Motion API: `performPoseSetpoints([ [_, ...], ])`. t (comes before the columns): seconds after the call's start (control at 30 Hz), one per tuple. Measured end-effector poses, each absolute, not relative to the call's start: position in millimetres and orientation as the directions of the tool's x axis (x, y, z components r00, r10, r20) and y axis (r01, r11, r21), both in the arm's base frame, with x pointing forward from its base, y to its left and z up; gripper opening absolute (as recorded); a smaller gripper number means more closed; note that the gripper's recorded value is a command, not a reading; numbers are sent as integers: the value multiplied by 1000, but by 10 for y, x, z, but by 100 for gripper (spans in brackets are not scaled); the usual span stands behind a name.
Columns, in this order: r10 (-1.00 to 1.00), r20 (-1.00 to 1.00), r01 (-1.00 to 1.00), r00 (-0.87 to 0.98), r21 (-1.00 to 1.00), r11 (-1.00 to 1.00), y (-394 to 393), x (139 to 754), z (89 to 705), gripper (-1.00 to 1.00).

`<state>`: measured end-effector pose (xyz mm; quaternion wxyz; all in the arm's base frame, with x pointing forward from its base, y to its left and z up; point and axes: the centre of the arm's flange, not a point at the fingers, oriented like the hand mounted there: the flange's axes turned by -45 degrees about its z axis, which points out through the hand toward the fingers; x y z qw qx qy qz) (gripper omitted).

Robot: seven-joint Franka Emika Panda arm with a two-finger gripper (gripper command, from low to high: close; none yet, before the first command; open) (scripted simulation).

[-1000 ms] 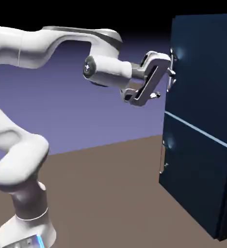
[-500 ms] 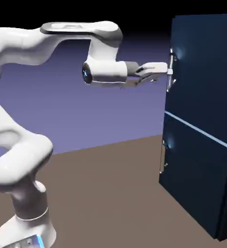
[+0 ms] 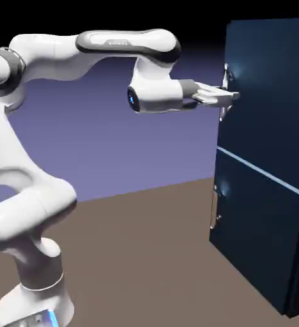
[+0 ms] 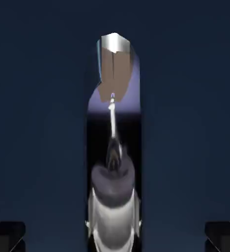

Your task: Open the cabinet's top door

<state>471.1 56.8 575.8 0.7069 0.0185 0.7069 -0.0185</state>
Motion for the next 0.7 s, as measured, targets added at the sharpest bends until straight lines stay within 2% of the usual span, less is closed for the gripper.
performPoseSetpoints([
  [0.4,-1,-1000,-47,0,-1,999,422,4399,5761,-100],
  [0.7,-1,-1000,-198,0,-1,980,145,3953,5761,-100],
])
